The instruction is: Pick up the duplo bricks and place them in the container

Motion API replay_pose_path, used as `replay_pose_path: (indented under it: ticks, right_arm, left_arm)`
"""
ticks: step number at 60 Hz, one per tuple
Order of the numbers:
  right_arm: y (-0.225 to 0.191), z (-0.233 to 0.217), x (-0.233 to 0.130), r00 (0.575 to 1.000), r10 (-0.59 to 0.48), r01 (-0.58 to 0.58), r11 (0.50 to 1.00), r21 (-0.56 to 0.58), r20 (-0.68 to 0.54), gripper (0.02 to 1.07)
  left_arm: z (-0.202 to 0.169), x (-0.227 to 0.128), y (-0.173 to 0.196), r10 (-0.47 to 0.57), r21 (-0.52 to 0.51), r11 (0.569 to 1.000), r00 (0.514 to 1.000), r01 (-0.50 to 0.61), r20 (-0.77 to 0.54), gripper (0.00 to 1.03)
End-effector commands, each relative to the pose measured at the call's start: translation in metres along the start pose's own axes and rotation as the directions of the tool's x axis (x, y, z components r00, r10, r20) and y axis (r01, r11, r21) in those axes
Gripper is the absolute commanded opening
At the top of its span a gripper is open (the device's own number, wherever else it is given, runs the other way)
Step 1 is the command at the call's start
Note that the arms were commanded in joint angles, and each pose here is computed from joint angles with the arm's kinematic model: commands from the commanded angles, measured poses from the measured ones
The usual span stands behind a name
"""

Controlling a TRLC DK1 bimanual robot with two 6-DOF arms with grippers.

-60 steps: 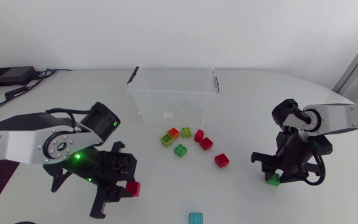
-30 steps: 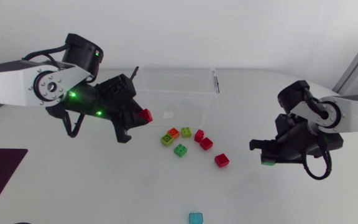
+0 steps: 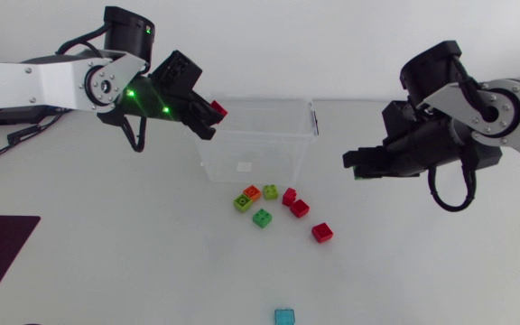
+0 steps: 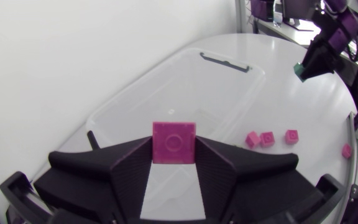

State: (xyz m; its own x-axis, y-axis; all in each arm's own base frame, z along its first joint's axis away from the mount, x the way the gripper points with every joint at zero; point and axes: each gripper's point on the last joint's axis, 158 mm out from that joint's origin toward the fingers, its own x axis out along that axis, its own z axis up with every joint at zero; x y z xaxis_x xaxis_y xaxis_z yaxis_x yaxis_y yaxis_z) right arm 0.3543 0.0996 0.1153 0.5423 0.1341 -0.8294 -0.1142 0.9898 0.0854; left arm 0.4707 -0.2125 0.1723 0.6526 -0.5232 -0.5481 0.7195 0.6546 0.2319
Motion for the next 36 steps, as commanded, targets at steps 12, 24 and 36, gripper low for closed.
replay_pose_path:
  ticks: [12,24,36]
  right_arm:
    - [0.047,0.058,-0.029,0.983,0.095,-0.078,0.99,-0.114,0.159,0.27]
    - [0.077,0.094,-0.037,0.964,0.138,-0.092,0.974,-0.205,0.226,0.27]
    - [0.098,0.126,-0.023,0.957,0.156,-0.091,0.962,-0.259,0.245,0.27]
  left_arm:
    - [0.023,0.032,0.037,0.098,-0.09,0.992,0.994,-0.094,0.048,0.43]
    - [0.017,0.053,0.061,0.175,-0.13,0.977,0.984,-0.171,0.018,0.57]
    - [0.014,0.048,0.066,0.192,-0.137,0.972,0.981,-0.188,0.015,0.97]
